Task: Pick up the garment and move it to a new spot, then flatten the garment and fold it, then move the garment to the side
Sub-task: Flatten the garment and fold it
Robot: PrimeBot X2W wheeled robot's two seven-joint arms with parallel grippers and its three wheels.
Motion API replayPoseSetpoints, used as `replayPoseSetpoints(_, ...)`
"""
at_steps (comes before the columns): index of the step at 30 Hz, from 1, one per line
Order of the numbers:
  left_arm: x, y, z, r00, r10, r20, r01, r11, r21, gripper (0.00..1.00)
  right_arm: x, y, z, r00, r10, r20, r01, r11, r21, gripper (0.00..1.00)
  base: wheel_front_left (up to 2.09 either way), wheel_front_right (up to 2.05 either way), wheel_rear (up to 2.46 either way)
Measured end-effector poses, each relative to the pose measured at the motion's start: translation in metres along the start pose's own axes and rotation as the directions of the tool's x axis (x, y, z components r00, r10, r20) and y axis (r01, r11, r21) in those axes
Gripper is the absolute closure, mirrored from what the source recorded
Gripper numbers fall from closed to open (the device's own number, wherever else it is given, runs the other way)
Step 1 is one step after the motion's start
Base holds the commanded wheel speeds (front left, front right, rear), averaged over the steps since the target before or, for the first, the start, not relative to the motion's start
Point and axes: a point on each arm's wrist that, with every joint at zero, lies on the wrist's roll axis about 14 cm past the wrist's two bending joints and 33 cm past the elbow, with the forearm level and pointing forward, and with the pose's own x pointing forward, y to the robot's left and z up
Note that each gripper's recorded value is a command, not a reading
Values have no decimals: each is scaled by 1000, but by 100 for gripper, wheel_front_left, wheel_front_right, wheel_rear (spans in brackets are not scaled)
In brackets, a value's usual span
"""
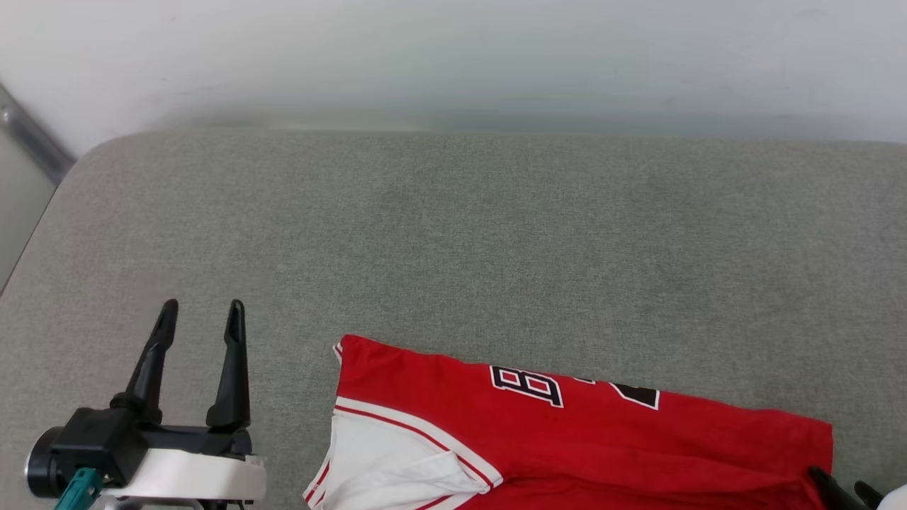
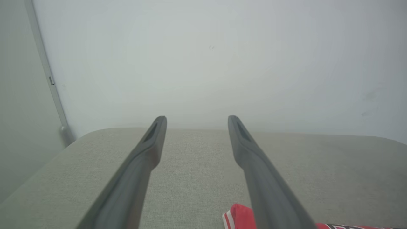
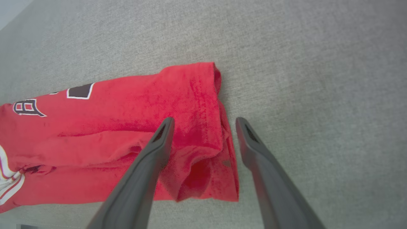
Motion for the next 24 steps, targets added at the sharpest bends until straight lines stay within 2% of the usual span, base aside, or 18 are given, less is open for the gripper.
replayPoseSetpoints(6, -9, 7, -3, 1000, 18, 8, -18, 996, 88, 0, 9, -12, -17, 995, -50, -81, 54, 998, 45, 0, 0, 0, 0)
replayPoseSetpoints(15, -13, 12, -16, 999, 24, -21, -22, 996, 85, 0, 26, -5, -44, 975, -17, -221, 37, 996, 86, 0, 0, 0, 0)
replayPoseSetpoints(24, -15, 16, -22, 999, 39, -37, -36, 996, 84, 0, 36, 3, -63, 951, 8, -309, 17, 997, 77, 0, 0, 0, 0)
